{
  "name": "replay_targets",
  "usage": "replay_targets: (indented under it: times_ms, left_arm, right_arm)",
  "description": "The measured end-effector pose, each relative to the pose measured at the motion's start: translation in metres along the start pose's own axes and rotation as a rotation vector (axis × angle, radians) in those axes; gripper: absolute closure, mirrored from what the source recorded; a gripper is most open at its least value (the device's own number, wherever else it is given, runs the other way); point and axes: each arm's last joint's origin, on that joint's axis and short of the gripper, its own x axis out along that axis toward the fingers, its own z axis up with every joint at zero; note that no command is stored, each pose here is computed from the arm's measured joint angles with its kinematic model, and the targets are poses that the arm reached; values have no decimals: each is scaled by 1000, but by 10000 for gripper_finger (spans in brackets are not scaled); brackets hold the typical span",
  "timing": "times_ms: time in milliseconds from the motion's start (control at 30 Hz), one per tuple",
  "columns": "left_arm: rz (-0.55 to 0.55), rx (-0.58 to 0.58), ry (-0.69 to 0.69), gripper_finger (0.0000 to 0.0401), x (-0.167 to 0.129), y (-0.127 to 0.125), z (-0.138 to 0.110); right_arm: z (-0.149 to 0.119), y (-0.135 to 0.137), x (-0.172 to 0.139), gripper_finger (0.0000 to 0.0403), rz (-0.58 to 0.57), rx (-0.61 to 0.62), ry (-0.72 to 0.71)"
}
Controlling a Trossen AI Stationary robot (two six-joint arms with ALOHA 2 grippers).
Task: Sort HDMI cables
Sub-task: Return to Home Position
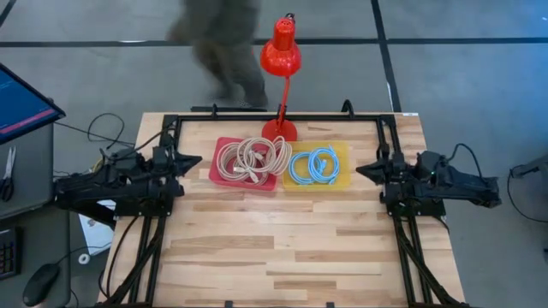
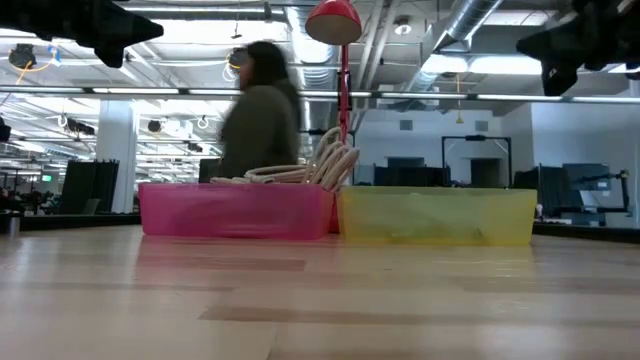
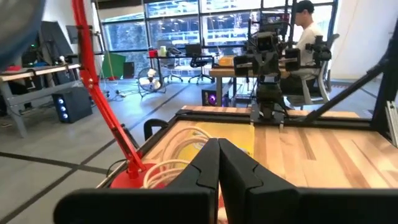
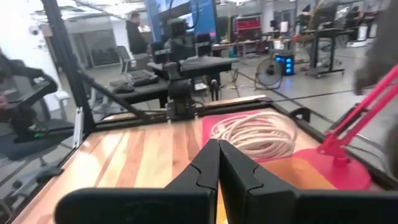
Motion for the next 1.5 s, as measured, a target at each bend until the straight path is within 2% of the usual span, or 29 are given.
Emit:
replay_targets:
  times_ms: [500, 1167, 1400, 1500]
  left_arm:
    - [-16, -7, 77, 397, 9, -5, -29]
    - [-33, 7, 112, 397, 23, -13, -82]
    - [-44, -9, 104, 397, 24, -15, -94]
    - [-46, -8, 101, 397, 24, -15, -94]
  right_arm:
    - [-34, -2, 13, 403, 26, -7, 69]
    - [-36, -1, 14, 403, 53, -32, 79]
    - [-37, -1, 14, 403, 53, -23, 79]
    - [-45, -2, 17, 403, 55, -19, 79]
